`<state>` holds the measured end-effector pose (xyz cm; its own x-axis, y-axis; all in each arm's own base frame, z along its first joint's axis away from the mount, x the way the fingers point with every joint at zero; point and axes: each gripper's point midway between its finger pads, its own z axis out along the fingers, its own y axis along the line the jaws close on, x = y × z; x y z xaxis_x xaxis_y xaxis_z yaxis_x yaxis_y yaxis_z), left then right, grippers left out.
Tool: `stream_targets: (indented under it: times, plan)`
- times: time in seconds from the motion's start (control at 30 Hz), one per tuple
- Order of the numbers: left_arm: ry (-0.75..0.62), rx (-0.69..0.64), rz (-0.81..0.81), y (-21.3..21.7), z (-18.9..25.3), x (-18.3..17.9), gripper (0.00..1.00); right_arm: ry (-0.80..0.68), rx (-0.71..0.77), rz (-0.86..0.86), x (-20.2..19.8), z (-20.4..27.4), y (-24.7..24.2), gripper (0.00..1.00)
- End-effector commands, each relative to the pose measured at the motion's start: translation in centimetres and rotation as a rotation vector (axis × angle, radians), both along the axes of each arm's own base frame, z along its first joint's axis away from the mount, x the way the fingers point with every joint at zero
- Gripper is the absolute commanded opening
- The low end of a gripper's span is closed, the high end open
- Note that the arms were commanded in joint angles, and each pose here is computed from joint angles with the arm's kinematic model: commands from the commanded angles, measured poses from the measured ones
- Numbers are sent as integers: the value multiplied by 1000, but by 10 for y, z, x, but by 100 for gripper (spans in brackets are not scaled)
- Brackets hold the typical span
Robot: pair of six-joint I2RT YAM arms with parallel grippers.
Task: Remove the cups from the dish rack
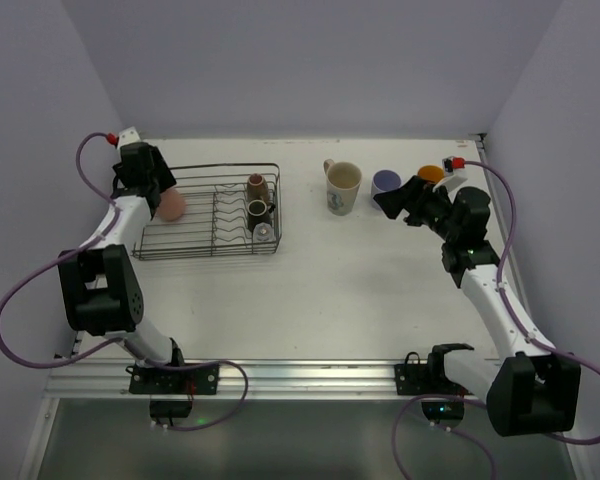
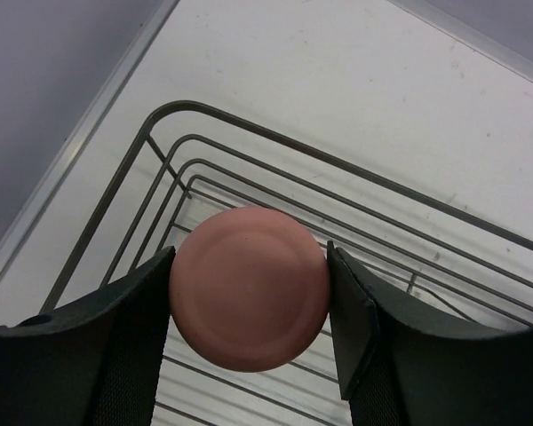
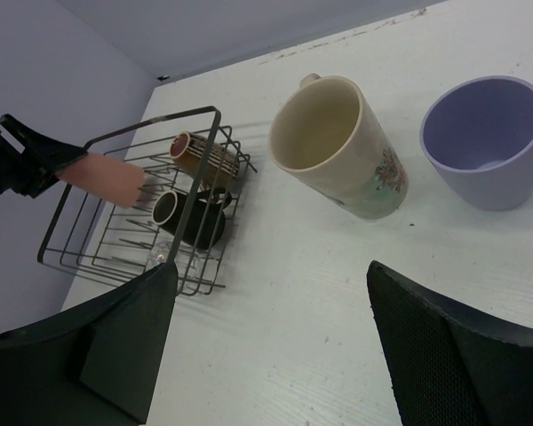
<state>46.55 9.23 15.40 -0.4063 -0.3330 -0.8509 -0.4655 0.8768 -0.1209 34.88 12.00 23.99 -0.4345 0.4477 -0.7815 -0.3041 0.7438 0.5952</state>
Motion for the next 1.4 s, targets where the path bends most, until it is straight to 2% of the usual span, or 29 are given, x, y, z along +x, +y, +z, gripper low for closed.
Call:
stream_targets:
  times: [0.0,0.07,0.1,0.17,0.2,0.23,0.27,0.3,0.33,0.4,0.53,0.57,0.77,1.03,1.27,1.3,1.37]
  plan:
    - [-196,-69,-15,-11,64,-7,38,-84,18,25,-4,27,7,89]
    - [-223,-116,-64,-25,70,-16,32,-95,31,57,-8,31,17,89]
    - [-272,-142,-82,-33,88,-25,31,-96,36,61,-9,31,20,89]
    - [-291,-225,-163,-56,88,-39,29,-96,38,84,-12,33,30,89]
    - [-384,-233,-216,-68,118,-49,29,-96,46,97,-14,34,34,89]
    - [-381,-266,-249,-78,108,-59,29,-94,57,124,-18,35,43,89]
    - [-465,-305,-337,-100,134,-72,29,-100,91,144,-21,39,50,89]
    - [-494,-323,-385,-111,141,-81,29,-107,117,190,-29,42,63,89]
    - [-495,-348,-436,-124,136,-90,29,-115,148,241,-36,47,75,89]
    - [-569,-392,-572,-156,161,-113,29,-151,201,301,-45,58,92,89]
    - [-616,-519,-771,-206,171,-152,29,-159,274,453,-64,65,141,90]
    - [-662,-564,-832,-220,186,-166,29,-185,312,487,-68,75,149,90]
    - [-729,-745,-964,-249,191,-198,28,-162,412,612,-71,71,189,90]
    - [-715,-839,-1018,-265,166,-205,27,-145,466,742,-81,74,214,83]
    - [-701,-874,-1058,-279,164,-208,28,-108,503,783,-83,75,232,63]
    - [-705,-874,-1069,-281,167,-209,32,-111,512,791,-85,77,234,51]
    - [-698,-872,-1097,-285,168,-213,38,-106,544,784,-85,79,234,33]
